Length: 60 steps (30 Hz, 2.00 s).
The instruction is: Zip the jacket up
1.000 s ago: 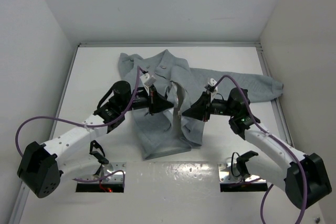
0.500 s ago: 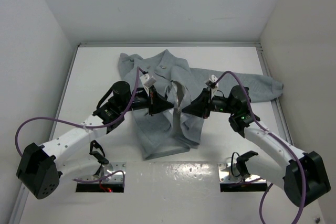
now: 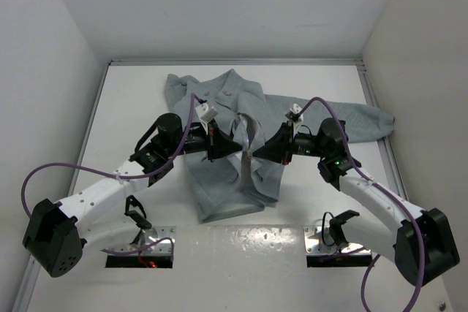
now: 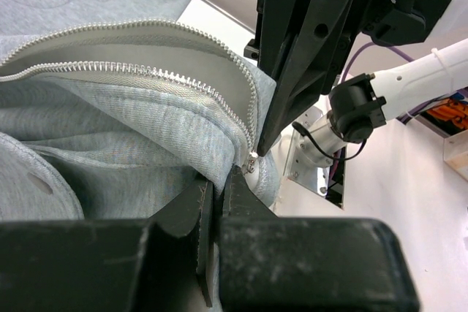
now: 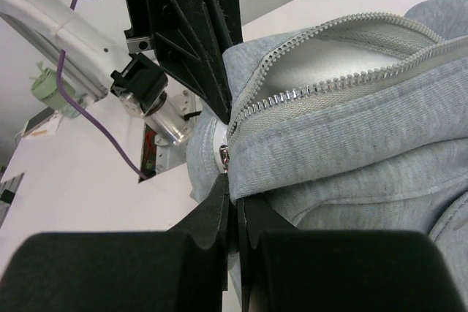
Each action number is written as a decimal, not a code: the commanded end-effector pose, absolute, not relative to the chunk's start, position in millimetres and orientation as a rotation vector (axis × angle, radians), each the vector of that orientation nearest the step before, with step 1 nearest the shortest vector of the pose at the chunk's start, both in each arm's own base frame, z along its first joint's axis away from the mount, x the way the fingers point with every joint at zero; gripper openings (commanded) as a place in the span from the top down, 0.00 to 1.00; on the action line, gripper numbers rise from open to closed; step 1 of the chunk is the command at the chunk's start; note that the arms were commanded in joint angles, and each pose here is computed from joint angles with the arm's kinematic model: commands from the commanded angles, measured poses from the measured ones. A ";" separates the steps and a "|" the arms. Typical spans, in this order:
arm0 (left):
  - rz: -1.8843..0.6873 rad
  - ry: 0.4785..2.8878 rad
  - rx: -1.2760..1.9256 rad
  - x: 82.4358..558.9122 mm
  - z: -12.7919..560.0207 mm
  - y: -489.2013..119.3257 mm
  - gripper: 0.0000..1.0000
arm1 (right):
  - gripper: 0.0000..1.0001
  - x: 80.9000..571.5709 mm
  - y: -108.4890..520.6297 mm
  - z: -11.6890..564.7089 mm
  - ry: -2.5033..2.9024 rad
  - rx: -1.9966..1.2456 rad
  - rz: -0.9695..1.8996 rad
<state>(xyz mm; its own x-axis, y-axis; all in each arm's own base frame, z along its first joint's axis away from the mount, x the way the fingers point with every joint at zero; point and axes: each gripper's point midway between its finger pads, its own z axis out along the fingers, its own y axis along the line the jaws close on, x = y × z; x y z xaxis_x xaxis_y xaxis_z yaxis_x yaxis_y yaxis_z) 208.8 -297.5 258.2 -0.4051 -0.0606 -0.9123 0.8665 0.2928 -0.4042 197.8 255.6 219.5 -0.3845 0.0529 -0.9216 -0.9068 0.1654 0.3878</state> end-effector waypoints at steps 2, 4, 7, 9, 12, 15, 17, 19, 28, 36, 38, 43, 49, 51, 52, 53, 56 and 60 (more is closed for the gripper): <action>-1.288 1.458 0.793 202.6 305.7 -304.8 1.00 | 1.00 200.2 259.3 254.1 1.413 -0.903 1.340; -1.289 1.458 0.793 202.6 305.7 -304.8 1.00 | 1.00 199.4 260.0 253.1 1.414 -0.908 1.341; -1.289 1.458 0.793 202.6 305.7 -304.8 1.00 | 1.00 200.0 260.1 253.7 1.415 -0.906 1.342; -1.289 1.458 0.793 202.6 305.7 -304.8 1.00 | 1.00 200.2 260.3 255.2 1.411 -0.906 1.341; -1.296 1.466 0.800 199.6 303.8 -306.5 1.00 | 1.00 200.2 260.9 254.7 1.409 -0.908 1.339; -1.291 1.484 0.805 198.0 297.1 -307.8 1.00 | 1.00 201.9 260.8 258.1 1.398 -0.905 1.332; -1.299 1.492 0.814 194.4 292.8 -309.6 1.00 | 1.00 202.4 261.8 262.9 1.391 -0.892 1.339; -1.287 1.510 0.812 195.6 286.3 -308.8 1.00 | 1.00 204.0 261.5 265.6 1.383 -0.884 1.338; -1.157 1.587 0.776 211.9 266.6 -302.9 1.00 | 1.00 195.5 260.8 269.2 1.381 -0.888 1.369; -1.077 1.587 0.763 217.9 266.8 -294.5 1.00 | 1.00 192.8 257.3 255.9 1.458 -0.867 1.371; -1.080 1.576 0.786 214.0 265.5 -293.9 1.00 | 1.00 194.8 257.3 253.9 1.475 -0.851 1.366; -1.075 1.525 0.887 199.5 263.8 -296.8 1.00 | 1.00 199.1 257.3 254.5 1.481 -0.834 1.364; -1.002 1.503 0.985 188.0 246.9 -295.6 1.00 | 1.00 200.5 257.7 264.7 1.446 -0.834 1.379; -0.990 1.490 1.032 180.7 239.0 -296.6 1.00 | 1.00 199.1 258.5 265.3 1.450 -0.831 1.396; -0.973 1.484 1.035 182.7 238.9 -296.0 1.00 | 1.00 198.0 258.5 264.5 1.451 -0.838 1.403; -0.975 1.482 1.056 178.4 233.8 -297.6 1.00 | 1.00 196.7 258.7 267.2 1.447 -0.835 1.410; -0.949 1.456 1.101 174.7 231.2 -300.0 1.00 | 1.00 195.8 259.0 267.9 1.446 -0.836 1.420; -0.905 1.458 1.127 174.1 225.6 -300.2 1.00 | 1.00 197.3 259.2 271.0 1.443 -0.829 1.421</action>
